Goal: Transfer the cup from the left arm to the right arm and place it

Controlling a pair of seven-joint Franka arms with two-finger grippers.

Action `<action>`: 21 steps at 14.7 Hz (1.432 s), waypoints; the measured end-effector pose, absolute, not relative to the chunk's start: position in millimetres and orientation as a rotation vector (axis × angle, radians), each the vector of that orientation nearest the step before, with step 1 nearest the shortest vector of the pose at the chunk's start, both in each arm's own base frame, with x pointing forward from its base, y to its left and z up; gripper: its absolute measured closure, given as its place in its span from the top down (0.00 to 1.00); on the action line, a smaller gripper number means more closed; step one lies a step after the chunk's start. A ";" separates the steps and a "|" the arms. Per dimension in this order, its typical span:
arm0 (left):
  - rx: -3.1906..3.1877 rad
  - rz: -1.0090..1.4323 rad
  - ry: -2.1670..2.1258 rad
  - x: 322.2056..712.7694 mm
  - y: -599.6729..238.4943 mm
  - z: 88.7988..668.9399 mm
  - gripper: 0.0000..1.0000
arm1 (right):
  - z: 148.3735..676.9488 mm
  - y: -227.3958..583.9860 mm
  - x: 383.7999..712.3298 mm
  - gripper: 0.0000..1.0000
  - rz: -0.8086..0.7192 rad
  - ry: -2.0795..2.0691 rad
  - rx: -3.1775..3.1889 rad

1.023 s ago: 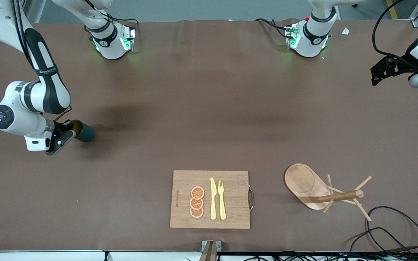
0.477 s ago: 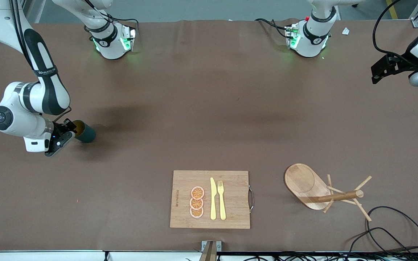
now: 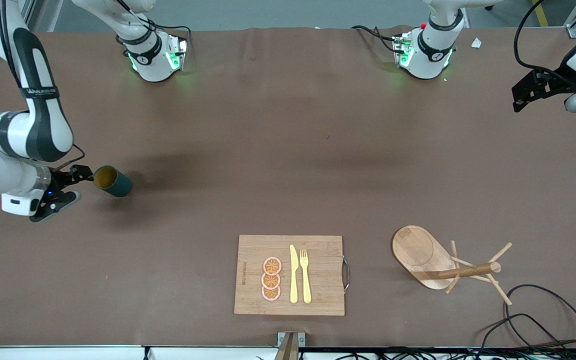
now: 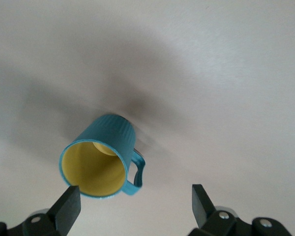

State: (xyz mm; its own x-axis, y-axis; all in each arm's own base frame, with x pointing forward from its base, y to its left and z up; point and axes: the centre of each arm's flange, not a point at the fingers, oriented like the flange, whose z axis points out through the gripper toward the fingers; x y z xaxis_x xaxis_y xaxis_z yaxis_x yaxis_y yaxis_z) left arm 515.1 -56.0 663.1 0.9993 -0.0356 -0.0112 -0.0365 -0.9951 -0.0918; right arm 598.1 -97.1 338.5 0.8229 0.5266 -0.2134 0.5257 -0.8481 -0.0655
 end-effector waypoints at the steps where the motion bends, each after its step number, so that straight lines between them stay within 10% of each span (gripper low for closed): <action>1: -3.049 0.017 0.054 515.2 -55.9 662.3 1.00 | 357.5 -98.3 604.1 1.00 0.352 -0.852 -3.002; 21: -3.081 -0.020 0.019 510.0 -44.6 679.0 1.00 | 603.7 -65.6 587.5 1.00 0.243 -0.337 -3.045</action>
State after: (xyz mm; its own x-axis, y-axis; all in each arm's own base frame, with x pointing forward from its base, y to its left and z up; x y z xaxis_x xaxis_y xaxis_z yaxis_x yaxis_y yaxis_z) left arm 510.0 -44.6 679.0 0.9998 -0.0125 0.0123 -0.0118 -0.9981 -0.0601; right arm 587.5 -65.6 603.7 0.9635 0.2223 -0.1492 0.2114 -0.9737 -0.0850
